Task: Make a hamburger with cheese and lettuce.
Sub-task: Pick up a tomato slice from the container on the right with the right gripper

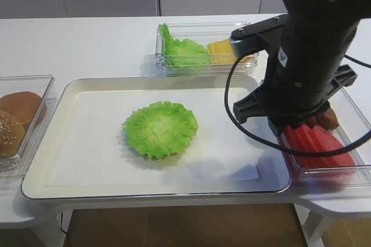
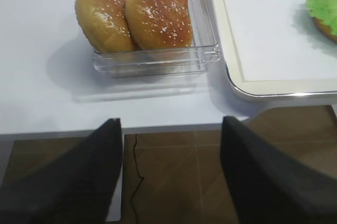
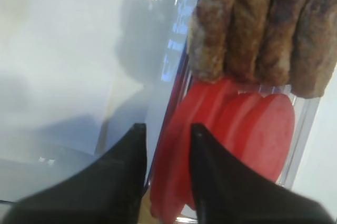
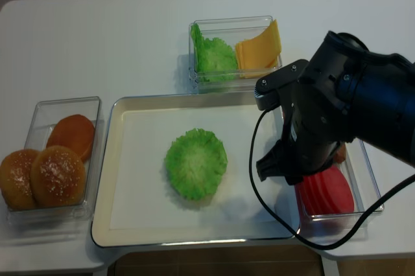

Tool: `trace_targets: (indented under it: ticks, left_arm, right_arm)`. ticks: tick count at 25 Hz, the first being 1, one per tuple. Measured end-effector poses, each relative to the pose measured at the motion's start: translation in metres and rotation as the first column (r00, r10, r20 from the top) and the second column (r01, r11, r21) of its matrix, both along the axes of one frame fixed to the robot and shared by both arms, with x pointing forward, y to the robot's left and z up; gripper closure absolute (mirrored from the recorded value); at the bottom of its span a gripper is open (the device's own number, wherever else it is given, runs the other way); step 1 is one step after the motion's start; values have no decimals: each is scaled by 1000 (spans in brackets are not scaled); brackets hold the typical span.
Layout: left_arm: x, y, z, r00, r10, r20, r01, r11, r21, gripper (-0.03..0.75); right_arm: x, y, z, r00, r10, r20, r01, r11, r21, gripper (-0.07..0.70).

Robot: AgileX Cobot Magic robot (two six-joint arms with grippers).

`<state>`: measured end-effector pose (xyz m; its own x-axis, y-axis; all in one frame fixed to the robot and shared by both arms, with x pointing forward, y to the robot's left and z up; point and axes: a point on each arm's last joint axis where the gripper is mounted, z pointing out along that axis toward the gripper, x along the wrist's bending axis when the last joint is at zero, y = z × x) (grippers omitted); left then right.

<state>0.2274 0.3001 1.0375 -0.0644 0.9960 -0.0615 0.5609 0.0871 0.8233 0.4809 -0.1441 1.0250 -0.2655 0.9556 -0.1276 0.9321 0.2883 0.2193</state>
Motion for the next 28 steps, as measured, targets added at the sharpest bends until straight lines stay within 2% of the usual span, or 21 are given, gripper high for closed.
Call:
trace_targets:
  ticks: [5, 28]
  left_arm:
    - [0, 0, 0, 1000, 0, 0, 0, 1000, 0, 277]
    - [0, 0, 0, 1000, 0, 0, 0, 1000, 0, 277]
  right_arm:
    - [1, 0, 0, 1000, 3, 6, -3, 1000, -6, 451]
    - [5, 1, -6, 1000, 9, -1, -9, 1000, -30, 454]
